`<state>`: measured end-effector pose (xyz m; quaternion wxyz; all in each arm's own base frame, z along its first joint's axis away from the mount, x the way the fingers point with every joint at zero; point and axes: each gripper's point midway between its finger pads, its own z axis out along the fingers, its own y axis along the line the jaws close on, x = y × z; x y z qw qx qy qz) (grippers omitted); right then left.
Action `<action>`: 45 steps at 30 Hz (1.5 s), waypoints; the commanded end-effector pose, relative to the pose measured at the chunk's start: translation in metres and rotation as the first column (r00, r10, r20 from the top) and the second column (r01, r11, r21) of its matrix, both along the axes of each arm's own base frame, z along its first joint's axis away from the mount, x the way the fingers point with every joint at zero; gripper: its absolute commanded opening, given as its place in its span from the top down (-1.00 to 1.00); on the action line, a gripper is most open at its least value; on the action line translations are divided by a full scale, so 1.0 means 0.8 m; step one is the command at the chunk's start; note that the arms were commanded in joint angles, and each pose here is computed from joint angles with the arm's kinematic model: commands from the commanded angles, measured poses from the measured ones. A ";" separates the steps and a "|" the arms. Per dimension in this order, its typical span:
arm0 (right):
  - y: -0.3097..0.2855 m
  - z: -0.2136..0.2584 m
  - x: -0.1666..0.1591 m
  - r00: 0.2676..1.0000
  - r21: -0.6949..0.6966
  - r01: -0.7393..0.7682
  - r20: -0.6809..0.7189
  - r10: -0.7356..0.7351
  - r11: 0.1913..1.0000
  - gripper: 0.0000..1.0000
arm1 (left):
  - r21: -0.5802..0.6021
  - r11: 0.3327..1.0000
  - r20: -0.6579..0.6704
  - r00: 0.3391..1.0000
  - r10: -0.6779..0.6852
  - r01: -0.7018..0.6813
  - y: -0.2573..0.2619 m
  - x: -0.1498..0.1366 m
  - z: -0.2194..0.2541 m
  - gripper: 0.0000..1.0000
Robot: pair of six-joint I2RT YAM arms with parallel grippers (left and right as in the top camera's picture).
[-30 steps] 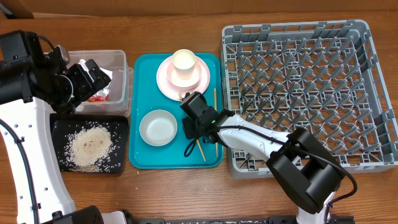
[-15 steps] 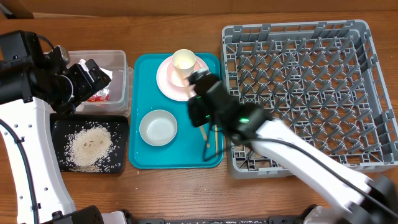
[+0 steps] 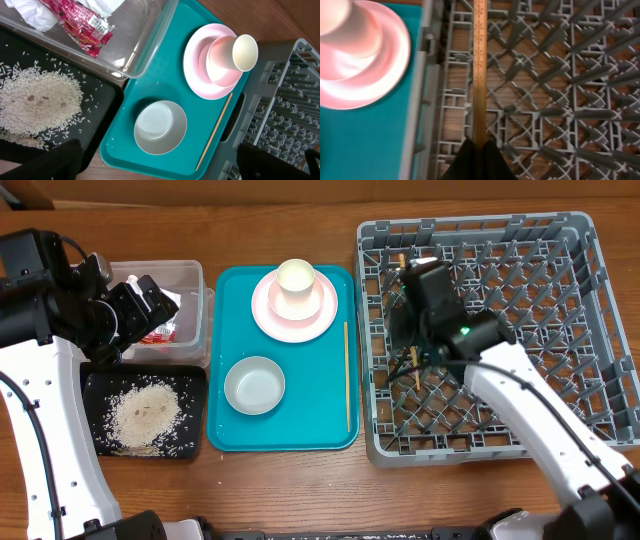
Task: Sort waste into correct bins and load items into the dishwasher
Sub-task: 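Carry the chopstick with the right gripper into the gray rack and release, then return the right gripper to the teal tray and grasp the second chopstick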
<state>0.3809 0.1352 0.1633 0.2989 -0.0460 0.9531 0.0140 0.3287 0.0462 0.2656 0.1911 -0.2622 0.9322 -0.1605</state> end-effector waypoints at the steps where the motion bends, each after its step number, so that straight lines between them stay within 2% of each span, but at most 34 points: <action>1: -0.009 -0.023 0.006 0.999 -0.031 -0.001 -0.038 0.000 1.000 0.92 | 0.021 1.000 0.028 0.999 -0.019 0.018 0.000 -0.001 0.010 -1.00; 12: -0.006 -0.091 0.012 0.988 -0.086 -0.025 -0.152 0.011 0.996 0.90 | 0.021 1.000 0.028 0.999 -0.018 0.018 0.000 -0.001 0.010 -1.00; 19: -0.006 -0.099 0.014 0.987 -0.090 -0.025 -0.162 0.011 0.996 0.63 | 0.021 1.000 0.028 0.999 -0.018 0.018 0.000 -0.001 0.010 -1.00; 23: -0.004 -0.090 0.018 0.989 -0.085 -0.024 -0.149 0.012 0.996 0.62 | 0.021 1.000 0.028 0.999 -0.018 0.018 0.000 -0.001 0.010 -1.00; 26: 0.003 -0.060 0.023 0.991 -0.075 -0.030 -0.133 0.020 0.997 0.54 | 0.021 1.000 0.028 0.999 -0.018 0.018 0.000 -0.001 0.010 -1.00; 30: 0.043 -0.003 0.020 0.988 0.033 -0.090 -0.119 0.094 0.995 0.49 | 0.021 1.000 0.028 0.999 -0.018 0.018 0.000 -0.001 0.010 -1.00; 34: 0.107 0.040 0.004 0.983 0.285 -0.074 -0.143 0.118 0.956 0.49 | 0.021 1.000 0.028 0.999 -0.018 0.018 0.000 -0.001 0.010 -1.00; 37: 0.146 0.042 -0.017 0.972 0.396 -0.023 -0.205 0.113 0.918 0.49 | 0.021 1.000 0.028 0.999 -0.018 0.018 0.000 -0.001 0.010 -1.00; 40: 0.177 0.029 -0.041 0.963 0.390 -0.033 -0.233 0.134 0.920 0.49 | 0.021 1.000 0.028 0.999 -0.019 0.018 0.000 -0.001 0.010 -1.00; 44: 0.221 -0.003 -0.073 0.963 0.283 -0.103 -0.210 0.167 0.954 0.48 | 0.021 1.000 0.028 0.999 -0.018 0.018 0.000 -0.001 0.010 -1.00; 45: 0.229 -0.008 -0.077 0.962 0.271 -0.118 -0.207 0.178 0.955 0.38 | 0.021 1.000 0.028 0.999 -0.018 0.018 0.000 -0.001 0.010 -1.00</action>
